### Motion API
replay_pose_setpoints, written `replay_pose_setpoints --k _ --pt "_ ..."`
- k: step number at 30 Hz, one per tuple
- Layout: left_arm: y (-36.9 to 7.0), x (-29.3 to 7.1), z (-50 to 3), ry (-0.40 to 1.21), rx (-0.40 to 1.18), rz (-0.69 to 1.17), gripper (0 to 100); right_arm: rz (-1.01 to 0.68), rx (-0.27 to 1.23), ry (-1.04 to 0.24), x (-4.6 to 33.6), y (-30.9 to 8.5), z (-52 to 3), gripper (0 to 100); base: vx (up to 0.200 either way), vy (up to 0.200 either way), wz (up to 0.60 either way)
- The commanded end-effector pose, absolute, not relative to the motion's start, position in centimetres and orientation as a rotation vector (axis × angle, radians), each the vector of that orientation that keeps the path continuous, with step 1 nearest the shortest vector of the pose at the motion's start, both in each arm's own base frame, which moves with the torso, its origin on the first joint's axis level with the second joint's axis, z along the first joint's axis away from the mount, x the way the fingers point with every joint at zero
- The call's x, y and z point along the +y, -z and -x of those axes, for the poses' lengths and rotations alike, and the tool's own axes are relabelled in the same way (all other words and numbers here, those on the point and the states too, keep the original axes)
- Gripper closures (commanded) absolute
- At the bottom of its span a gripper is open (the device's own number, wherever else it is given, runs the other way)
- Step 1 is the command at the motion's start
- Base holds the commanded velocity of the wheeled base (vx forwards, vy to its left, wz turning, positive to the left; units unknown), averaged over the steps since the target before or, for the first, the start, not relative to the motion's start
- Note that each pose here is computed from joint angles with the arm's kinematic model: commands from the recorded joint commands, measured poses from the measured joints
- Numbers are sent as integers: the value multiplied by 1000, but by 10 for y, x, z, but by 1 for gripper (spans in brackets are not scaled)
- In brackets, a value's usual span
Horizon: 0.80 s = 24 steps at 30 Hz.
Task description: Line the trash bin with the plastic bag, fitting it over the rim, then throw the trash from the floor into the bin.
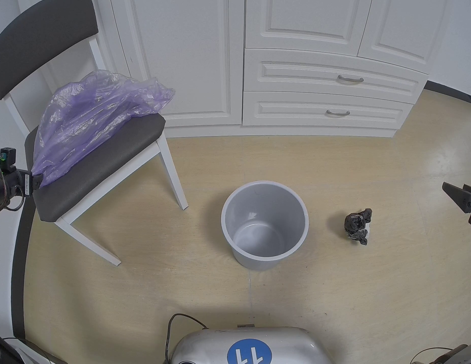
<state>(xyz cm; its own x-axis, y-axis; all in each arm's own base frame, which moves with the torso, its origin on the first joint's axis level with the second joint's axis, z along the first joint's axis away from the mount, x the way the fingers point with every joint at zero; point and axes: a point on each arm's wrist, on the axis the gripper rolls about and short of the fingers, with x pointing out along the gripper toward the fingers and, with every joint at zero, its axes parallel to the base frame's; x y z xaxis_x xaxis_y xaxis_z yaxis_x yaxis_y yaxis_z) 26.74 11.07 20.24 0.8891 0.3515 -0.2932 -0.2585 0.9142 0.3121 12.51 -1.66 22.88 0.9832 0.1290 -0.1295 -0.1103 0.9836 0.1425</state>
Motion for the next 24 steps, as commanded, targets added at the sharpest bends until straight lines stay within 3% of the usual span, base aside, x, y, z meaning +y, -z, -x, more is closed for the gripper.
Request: replay_pose_setpoints --k 1,15,24 --pt "-199 114 -276 -320 360 -266 0 -140 149 -112 -18 -228 -128 0 0 0 0" --pt "-210 118 -301 -351 291 -210 0 -143 135 -85 -22 -231 -127 0 0 0 0" --pt "-190 117 -310 -341 320 -187 0 -145 135 -85 -22 -231 -127 0 0 0 0"
